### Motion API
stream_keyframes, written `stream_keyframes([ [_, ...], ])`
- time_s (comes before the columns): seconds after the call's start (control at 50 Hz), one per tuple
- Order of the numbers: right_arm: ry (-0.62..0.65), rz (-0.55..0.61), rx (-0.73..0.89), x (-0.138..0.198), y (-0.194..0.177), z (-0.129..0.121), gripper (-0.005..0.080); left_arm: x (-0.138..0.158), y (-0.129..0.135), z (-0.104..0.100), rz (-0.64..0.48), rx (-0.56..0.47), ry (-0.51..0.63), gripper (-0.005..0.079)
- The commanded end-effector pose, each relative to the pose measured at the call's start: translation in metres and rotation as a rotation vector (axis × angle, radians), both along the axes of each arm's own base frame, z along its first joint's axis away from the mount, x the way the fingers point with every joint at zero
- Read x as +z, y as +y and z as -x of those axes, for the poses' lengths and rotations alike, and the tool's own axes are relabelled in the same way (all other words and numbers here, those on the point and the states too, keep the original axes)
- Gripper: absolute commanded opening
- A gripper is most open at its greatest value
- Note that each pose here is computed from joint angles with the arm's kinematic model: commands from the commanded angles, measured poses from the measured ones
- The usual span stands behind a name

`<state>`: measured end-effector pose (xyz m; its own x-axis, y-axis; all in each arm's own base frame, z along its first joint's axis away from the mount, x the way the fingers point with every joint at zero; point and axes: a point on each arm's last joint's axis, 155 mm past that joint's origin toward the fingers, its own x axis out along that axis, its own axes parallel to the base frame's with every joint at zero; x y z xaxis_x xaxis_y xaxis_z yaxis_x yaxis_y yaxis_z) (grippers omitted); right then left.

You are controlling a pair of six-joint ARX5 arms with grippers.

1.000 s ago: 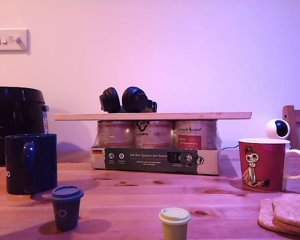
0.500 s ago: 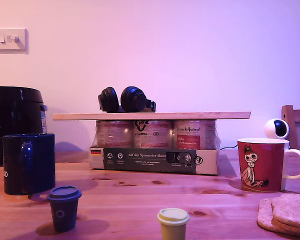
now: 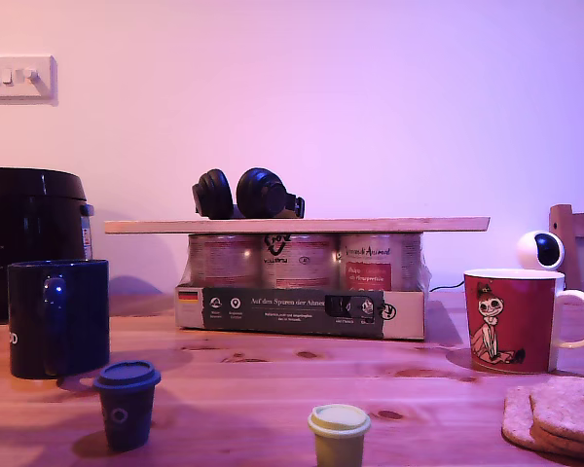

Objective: Slide the blue coffee cup to the right

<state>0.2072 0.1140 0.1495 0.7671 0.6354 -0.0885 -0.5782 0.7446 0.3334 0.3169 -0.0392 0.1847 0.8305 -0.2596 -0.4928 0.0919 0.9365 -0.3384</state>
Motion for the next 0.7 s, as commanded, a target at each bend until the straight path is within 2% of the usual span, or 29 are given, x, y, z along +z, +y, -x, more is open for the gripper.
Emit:
stream_keyframes([
  [0.0,0.009,0.001,0.014,-0.001,0.002,0.003,-0.0012,-0.003,-0.001,-0.009,-0.015,-0.015,0.021,-0.0020],
  [0.34,0.006,0.063,0.035,-0.011,0.004,0.006,-0.0012,-0.055,0.004,-0.042,-0.070,-0.061,0.289,-0.0020],
  [0.54,-0.023,0.118,0.076,-0.015,0.010,0.010,-0.0012,-0.058,0.019,-0.061,-0.123,-0.033,0.319,-0.0020],
  [0.68,-0.038,0.135,0.091,-0.016,0.013,0.012,-0.0012,-0.058,0.028,-0.067,-0.124,-0.016,0.353,-0.0020],
])
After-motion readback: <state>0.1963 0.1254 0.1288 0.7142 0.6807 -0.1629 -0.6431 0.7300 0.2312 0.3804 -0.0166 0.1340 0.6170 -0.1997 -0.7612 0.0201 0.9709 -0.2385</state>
